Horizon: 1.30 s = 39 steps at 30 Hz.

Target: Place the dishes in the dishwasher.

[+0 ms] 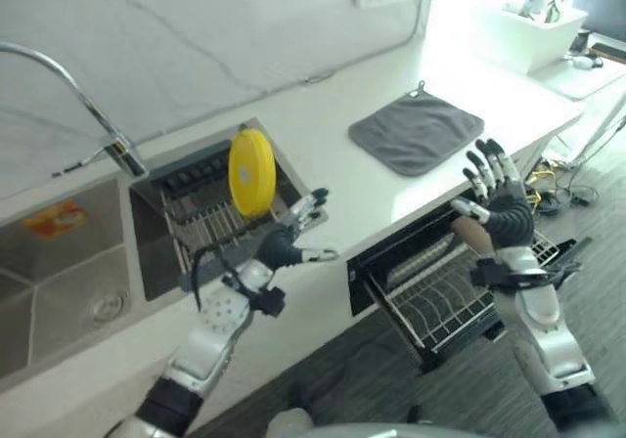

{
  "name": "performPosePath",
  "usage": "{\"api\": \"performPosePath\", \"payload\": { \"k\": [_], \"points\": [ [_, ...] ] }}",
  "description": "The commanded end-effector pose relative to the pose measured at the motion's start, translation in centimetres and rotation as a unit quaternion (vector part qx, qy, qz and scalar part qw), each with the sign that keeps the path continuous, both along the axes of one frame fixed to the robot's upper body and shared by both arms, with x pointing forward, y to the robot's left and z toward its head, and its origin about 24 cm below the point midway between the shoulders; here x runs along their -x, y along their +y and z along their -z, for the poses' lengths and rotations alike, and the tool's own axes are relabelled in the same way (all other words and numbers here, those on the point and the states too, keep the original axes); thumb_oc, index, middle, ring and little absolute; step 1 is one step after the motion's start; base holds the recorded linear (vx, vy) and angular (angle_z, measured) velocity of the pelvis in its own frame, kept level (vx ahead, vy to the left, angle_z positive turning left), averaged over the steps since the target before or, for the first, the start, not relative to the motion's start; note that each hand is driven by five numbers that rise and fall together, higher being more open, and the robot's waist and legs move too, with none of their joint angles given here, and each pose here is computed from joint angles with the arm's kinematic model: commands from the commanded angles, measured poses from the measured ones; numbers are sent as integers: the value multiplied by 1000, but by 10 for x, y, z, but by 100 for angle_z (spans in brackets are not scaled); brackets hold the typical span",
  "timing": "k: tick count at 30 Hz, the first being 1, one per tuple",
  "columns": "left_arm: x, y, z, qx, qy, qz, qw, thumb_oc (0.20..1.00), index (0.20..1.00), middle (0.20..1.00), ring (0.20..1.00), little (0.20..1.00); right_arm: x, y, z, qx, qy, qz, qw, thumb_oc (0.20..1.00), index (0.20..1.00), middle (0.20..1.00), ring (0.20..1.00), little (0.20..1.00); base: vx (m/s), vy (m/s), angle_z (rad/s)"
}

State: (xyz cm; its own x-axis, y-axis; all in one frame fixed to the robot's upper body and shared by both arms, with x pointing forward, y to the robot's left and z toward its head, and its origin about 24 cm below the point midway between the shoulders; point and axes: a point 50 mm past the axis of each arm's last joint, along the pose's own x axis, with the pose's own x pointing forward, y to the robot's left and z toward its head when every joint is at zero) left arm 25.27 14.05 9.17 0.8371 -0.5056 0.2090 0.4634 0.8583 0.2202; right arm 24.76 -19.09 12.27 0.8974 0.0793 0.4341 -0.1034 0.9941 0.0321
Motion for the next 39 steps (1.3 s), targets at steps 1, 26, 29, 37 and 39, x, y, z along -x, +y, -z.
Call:
{"api": "performPosePath", "payload": {
  "k": [1, 26, 29, 37, 39],
  "points": [
    [2, 11, -12, -2, -33, -9, 999, 1000, 1000, 1000, 1000, 1000, -1, 9, -26, -21, -67, -34, 997, 1000, 1000, 1000, 1000, 1000, 122, 180, 24],
    [29, 12, -73, 15, -245, -7, 969, 1000, 1000, 1000, 1000, 1000, -17, 47, -35, -17, -56, -36, 998, 1000, 1000, 1000, 1000, 1000, 22, 8, 4],
    [35, 18, -84, 38, -276, -17, 960, 1000, 1000, 1000, 1000, 1000, -20, 46, -35, -21, -54, -21, 998, 1000, 1000, 1000, 1000, 1000, -31, -14, 16],
    [31, 22, -80, 73, -210, 44, 974, 1000, 1000, 1000, 1000, 1000, -26, 39, -31, -41, -35, 1, 999, 1000, 1000, 1000, 1000, 1000, -45, -31, 13],
    [27, 2, -63, 130, -88, 149, 976, 1000, 1000, 1000, 1000, 1000, -31, 37, -29, -33, -38, 18, 999, 1000, 1000, 1000, 1000, 1000, -44, -82, 16]
  ]
}}
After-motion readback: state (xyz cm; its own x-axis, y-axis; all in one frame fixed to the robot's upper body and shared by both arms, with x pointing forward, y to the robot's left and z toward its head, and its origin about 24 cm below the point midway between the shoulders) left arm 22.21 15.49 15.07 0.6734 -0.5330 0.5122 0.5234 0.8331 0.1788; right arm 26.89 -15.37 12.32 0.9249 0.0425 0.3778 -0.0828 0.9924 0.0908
